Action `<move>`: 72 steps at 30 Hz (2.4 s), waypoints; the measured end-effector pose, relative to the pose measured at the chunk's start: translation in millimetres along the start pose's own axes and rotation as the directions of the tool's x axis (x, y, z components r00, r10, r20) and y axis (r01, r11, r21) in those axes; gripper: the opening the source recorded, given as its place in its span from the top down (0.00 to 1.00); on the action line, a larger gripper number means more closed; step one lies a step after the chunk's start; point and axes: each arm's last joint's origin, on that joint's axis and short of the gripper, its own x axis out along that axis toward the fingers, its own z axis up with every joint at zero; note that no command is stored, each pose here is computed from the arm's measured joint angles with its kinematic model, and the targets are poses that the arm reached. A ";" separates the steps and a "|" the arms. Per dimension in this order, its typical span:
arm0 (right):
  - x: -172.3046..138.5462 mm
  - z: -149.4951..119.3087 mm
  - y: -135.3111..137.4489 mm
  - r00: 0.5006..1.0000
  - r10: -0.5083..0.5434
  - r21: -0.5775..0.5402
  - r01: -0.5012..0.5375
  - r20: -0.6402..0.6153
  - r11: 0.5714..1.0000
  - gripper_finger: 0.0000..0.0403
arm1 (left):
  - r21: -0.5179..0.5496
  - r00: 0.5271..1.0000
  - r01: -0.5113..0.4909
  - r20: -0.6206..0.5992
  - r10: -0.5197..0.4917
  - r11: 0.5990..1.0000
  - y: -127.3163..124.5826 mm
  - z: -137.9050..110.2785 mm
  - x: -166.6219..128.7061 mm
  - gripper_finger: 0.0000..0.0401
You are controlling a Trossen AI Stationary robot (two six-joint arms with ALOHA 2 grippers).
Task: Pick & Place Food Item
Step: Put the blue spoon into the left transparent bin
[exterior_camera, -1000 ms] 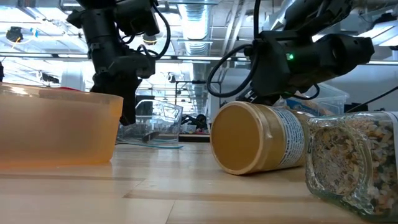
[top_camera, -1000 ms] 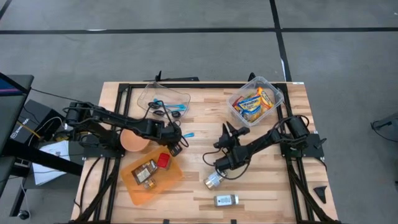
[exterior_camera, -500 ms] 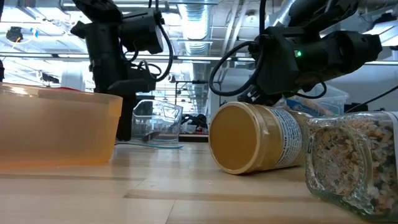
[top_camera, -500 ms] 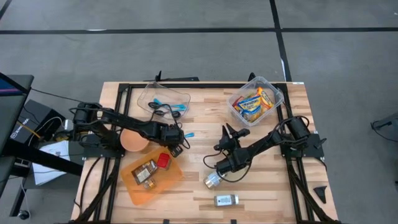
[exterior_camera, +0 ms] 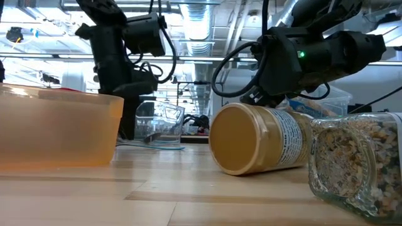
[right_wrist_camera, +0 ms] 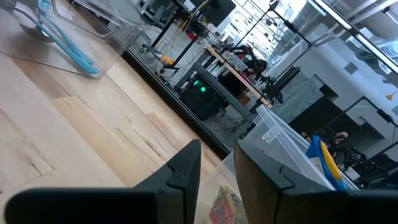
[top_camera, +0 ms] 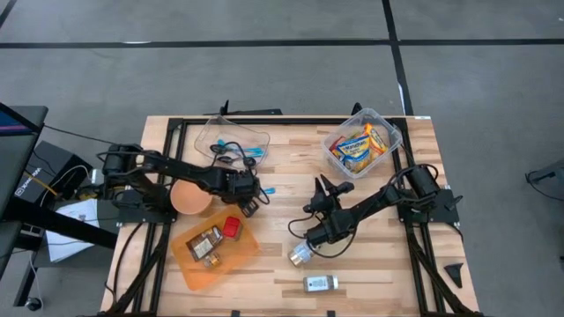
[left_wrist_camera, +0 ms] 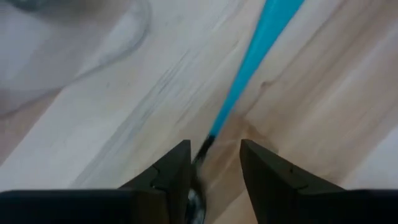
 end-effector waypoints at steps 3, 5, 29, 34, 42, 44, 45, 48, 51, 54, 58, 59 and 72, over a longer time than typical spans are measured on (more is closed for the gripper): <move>0.0 -0.1 -0.2 1.000 0.000 -0.003 0.000 -0.001 1.000 0.77 | 0.000 1.000 0.000 0.000 0.000 1.000 1.5 2.2 2.1 0.67; 0.0 -0.2 -0.4 1.000 0.000 -0.006 0.000 -0.001 1.000 0.77 | 0.000 1.000 0.005 0.007 -0.005 1.000 1.2 3.3 2.9 0.67; 0.0 -0.7 -1.1 1.000 0.001 -0.018 -0.001 -0.003 1.000 0.77 | 0.106 0.998 0.030 -0.050 -0.025 0.994 -4.3 1.1 20.6 0.85; 0.0 -0.7 -1.1 1.000 0.001 -0.018 -0.001 -0.003 1.000 0.77 | 0.107 0.998 0.034 -0.050 -0.029 0.994 -4.7 1.2 20.6 0.97; 0.0 -0.7 -1.1 1.000 0.001 -0.018 -0.001 -0.003 1.000 0.77 | 0.132 1.000 0.009 -0.007 -0.008 0.991 -3.6 1.6 16.2 0.98; 0.0 -0.7 -1.1 1.000 0.001 -0.018 -0.001 -0.003 1.000 0.77 | 0.144 0.999 -0.010 0.036 0.005 0.990 -2.4 4.1 11.7 0.98; 0.0 -0.7 -1.1 1.000 0.001 -0.018 -0.001 -0.003 1.000 0.77 | 0.148 0.998 -0.012 0.061 0.003 0.989 -2.6 6.0 8.9 0.99; 0.0 -0.7 -1.1 1.000 0.001 -0.019 -0.001 -0.004 1.000 0.77 | 0.183 0.993 -0.042 0.115 0.021 0.982 -2.1 8.6 2.6 0.99; 0.0 -0.8 -1.2 1.000 0.001 -0.020 -0.001 -0.004 1.000 0.77 | 0.227 0.984 -0.051 0.180 0.010 0.973 -4.5 11.7 -4.4 0.99; 0.0 -0.8 -1.3 1.000 0.001 -0.022 -0.001 -0.004 1.000 0.77 | 0.254 0.974 -0.050 0.228 -0.009 0.966 -6.6 14.3 -10.3 0.99; 0.1 -0.8 -1.3 1.000 0.000 -0.021 -0.001 -0.004 1.000 0.77 | 0.281 0.956 -0.035 0.290 -0.050 0.959 -8.7 18.7 -20.4 0.99; 0.0 -0.8 -1.3 1.000 0.001 -0.022 -0.001 -0.004 1.000 0.77 | 0.289 0.948 -0.027 0.311 -0.067 0.957 -9.8 20.3 -23.3 0.99; 0.5 -1.6 -2.0 1.000 -0.002 -0.039 0.002 -0.003 0.999 0.77 | 0.413 0.922 -0.040 0.367 -0.125 0.910 -12.6 24.6 -33.9 0.99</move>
